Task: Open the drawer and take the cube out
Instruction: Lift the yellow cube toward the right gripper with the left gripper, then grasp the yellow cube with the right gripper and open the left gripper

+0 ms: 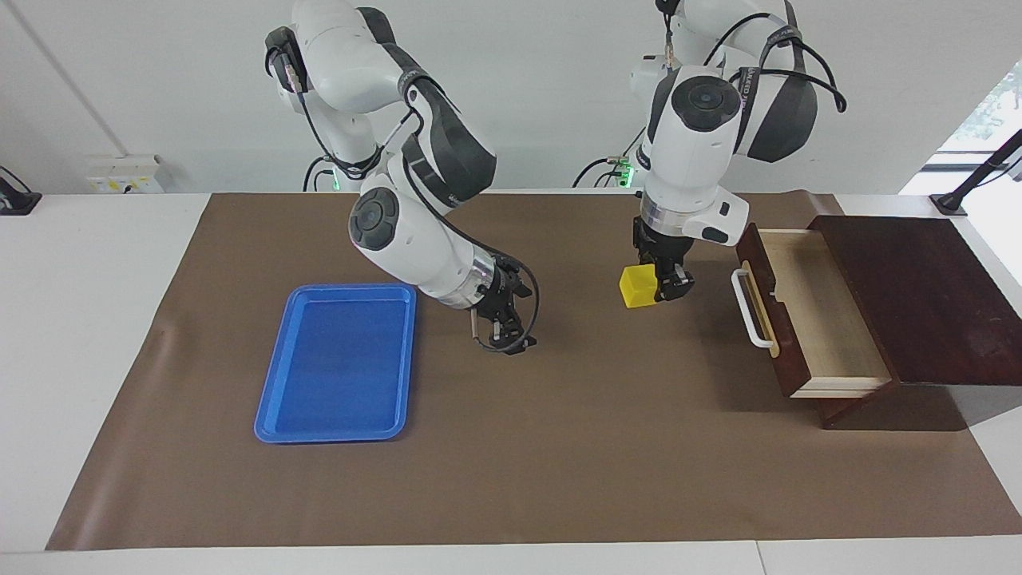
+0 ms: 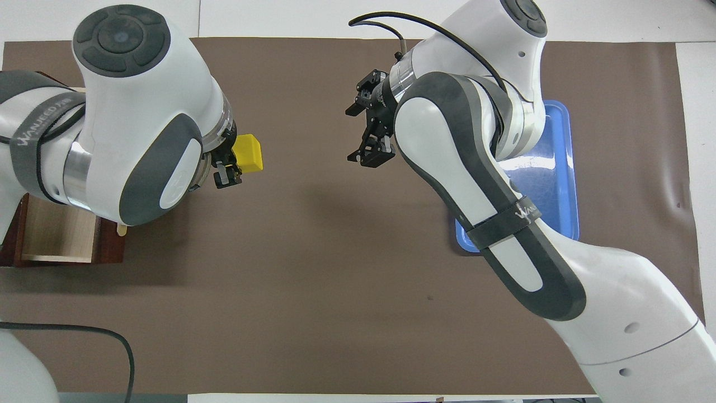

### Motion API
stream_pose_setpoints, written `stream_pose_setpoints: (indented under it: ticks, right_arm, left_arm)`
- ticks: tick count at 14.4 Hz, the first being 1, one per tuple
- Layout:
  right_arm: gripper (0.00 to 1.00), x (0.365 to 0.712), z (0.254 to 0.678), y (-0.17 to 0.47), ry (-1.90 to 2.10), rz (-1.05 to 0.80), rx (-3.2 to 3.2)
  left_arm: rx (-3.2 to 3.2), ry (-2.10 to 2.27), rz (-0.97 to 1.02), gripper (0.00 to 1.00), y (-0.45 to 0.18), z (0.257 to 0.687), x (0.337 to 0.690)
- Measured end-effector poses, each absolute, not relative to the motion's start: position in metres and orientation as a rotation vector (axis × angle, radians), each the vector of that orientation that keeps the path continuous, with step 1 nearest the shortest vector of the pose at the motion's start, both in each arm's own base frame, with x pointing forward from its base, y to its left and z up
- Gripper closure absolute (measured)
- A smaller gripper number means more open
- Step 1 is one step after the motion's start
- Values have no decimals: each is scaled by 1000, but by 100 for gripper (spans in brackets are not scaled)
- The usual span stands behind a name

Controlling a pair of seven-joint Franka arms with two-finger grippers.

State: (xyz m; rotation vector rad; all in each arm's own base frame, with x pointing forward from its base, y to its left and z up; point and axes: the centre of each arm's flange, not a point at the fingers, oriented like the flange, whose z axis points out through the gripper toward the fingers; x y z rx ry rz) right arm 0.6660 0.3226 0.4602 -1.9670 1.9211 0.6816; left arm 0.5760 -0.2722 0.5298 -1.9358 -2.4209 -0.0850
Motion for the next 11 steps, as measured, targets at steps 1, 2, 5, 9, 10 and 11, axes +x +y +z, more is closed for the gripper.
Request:
stream_pose_setpoints:
  ticks: [1,2,5,9,10,11]
  right_arm:
    - [9,665,459,324,1892,675,-1986]
    - [9,665,458,325,1874,670,-1997]
    - [9,666,459,327,1852,670,-1991]
    - [9,658,460,350,1813,651,-1994]
    - [9,655,459,357,1800,645,-2000]
    - [9,652,459,363,1783,641,-2012]
  left_arm:
    - [-1931,-2433,-79,44,-277,529,574]
    - [-1931,-2436,-76,44,-282,527,572]
    - [-1925,-2455,-80,44,-302,520,564]
    - [-1905,-2510,-87,44,-315,519,560]
    - [-1906,-2521,-88,44,-318,520,559]
    - [-1912,-2523,-89,44,-322,520,558]
